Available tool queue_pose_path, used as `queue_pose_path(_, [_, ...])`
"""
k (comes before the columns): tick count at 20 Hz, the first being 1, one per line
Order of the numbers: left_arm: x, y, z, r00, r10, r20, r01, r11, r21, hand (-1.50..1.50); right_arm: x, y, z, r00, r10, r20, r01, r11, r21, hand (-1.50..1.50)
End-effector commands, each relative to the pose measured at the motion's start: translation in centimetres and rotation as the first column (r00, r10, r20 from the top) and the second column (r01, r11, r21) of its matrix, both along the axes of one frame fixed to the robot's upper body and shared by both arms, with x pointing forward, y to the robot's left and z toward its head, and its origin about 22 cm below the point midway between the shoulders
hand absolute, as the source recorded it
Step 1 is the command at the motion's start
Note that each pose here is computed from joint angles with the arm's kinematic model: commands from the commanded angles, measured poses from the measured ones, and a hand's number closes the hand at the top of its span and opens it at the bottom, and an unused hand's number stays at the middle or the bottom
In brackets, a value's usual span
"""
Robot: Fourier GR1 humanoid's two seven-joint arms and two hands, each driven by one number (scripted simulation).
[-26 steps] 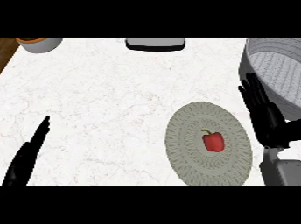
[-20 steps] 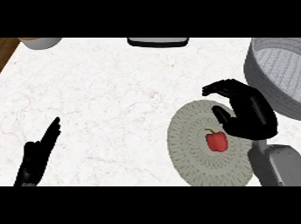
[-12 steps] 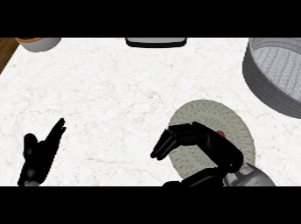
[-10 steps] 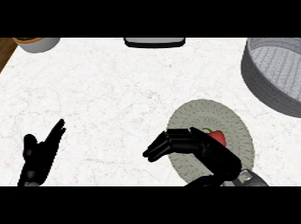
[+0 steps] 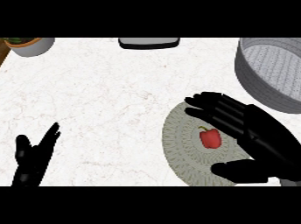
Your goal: Pick the bell pepper from the placemat and place it in the basket
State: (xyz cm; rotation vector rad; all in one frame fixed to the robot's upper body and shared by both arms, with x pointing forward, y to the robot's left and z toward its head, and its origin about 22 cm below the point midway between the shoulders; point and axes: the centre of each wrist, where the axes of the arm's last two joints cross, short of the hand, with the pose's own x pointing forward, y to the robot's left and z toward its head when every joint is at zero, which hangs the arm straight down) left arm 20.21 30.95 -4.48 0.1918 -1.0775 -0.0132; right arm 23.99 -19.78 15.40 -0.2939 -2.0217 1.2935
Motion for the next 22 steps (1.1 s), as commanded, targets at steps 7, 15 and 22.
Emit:
queue_pose_path(7, [-1.1,-0.3,-1.4,0.997,0.011,-0.071,-0.013,1.0,-0.021,0.0,-3.5,-4.4,11.0,0.997,-0.078,0.009,0.074,0.895,-0.441,-1.5])
queue_pose_path(15, [1.1,-1.9,-0.9,0.996,-0.018,-0.084,0.014,0.999,-0.037,0.0,-3.2,-6.6,15.0,0.989,-0.137,-0.058,0.074,0.788,-0.612,-1.5])
queue_pose_path(22, [0.1,-0.7,-1.0,0.997,-0.022,-0.071,0.02,0.999,-0.035,0.0,-4.1,-6.9,13.1,0.987,-0.127,-0.096,0.048,0.811,-0.584,-1.5])
